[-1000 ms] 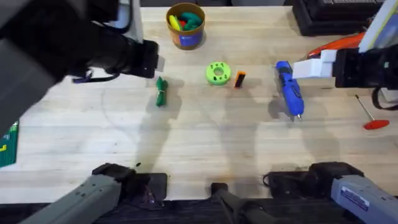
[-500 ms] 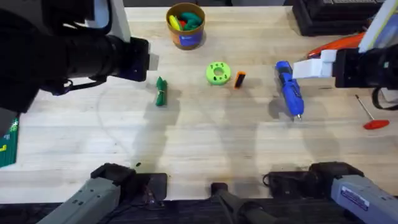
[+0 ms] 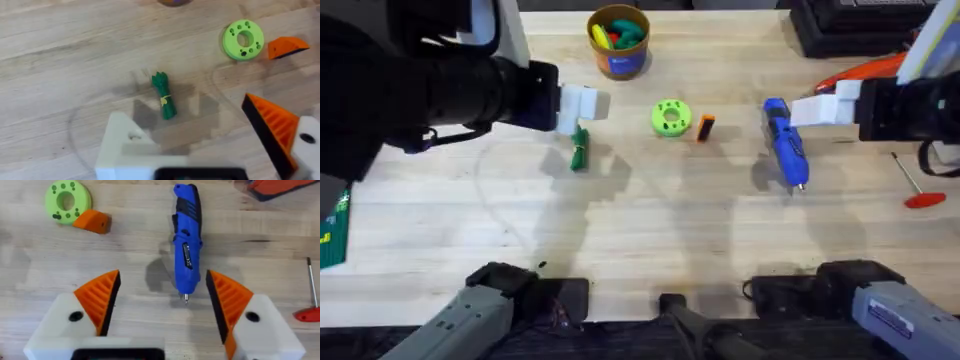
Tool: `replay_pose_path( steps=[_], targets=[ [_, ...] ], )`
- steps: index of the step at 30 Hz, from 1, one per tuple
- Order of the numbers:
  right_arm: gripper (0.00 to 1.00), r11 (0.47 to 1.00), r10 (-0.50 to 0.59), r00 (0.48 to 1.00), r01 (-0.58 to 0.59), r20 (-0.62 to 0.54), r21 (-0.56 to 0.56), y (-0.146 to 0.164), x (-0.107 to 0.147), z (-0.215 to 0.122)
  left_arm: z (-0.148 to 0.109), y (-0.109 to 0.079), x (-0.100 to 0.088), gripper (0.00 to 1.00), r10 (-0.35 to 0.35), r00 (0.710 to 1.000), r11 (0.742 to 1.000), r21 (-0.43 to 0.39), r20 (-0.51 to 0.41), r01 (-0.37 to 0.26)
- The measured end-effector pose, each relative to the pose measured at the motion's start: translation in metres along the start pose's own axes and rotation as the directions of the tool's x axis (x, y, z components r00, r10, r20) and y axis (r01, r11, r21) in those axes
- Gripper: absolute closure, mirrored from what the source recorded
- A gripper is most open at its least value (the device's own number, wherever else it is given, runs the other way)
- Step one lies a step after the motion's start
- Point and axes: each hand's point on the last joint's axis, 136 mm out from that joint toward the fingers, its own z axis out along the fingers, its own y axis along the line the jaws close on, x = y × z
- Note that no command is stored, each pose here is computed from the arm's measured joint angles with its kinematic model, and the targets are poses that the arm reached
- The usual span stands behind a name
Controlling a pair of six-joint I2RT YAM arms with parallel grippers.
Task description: Pick up the gripper from the table and insert it into the empty holder that is missing its gripper. Then pick up a screw, insert it into the mounting hole, and use the screwdriver to tighten it. Finally, clean up the table by picking up the vegetable and placing it into the bucket.
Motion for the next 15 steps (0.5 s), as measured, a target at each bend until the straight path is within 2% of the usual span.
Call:
replay_pose_path(
  steps=[15],
  targets=[
    [0.01, 1.0, 0.0, 1.0, 0.0, 0.0, 0.0, -0.0001, 0.0, -0.0001, 0.0, 0.0002, 0.0037, 0.015, -0.001, 1.0, 1.0, -0.001, -0.015, 0.001]
  ],
)
